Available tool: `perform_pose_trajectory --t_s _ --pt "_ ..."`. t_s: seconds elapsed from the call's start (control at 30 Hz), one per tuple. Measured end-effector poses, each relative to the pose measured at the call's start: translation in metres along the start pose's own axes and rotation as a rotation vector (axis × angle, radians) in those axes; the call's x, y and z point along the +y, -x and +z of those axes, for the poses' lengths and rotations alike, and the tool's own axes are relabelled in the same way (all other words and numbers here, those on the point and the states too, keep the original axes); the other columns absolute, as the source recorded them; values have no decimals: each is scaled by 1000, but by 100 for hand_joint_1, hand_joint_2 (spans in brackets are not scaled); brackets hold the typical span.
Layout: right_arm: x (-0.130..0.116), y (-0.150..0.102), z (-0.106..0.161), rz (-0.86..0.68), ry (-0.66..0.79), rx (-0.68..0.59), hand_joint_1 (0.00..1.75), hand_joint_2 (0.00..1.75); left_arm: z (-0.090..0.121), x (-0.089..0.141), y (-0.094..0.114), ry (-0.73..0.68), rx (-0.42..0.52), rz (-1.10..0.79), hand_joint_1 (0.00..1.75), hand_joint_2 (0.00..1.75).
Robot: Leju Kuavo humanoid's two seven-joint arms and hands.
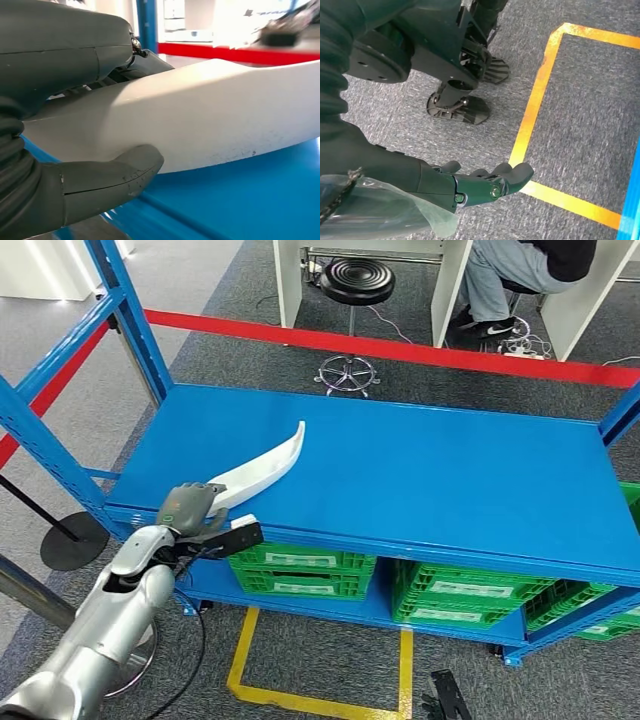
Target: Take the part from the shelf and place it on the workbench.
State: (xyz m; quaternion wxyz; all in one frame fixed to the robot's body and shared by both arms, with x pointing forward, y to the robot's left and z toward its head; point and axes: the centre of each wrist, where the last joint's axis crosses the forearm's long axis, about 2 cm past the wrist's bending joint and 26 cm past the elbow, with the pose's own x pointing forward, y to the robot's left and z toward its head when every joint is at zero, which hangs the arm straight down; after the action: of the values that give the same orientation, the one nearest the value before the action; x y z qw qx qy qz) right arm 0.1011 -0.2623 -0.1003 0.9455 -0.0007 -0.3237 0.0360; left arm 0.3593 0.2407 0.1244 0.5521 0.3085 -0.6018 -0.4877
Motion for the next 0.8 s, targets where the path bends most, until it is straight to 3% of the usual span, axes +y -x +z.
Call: perform_pose_trajectory --t_s 0.47,0.63,0.8 --pt "-3 22 10 -89 59 -29 0 175 98 -6 -62 -354 -260 191 175 175" --pt "-7 29 14 -155 63 -53 0 175 122 -12 -80 -432 -302 231 175 175" --pt "-12 32 15 -175 77 -56 0 175 132 -14 -87 -441 -309 255 175 175"
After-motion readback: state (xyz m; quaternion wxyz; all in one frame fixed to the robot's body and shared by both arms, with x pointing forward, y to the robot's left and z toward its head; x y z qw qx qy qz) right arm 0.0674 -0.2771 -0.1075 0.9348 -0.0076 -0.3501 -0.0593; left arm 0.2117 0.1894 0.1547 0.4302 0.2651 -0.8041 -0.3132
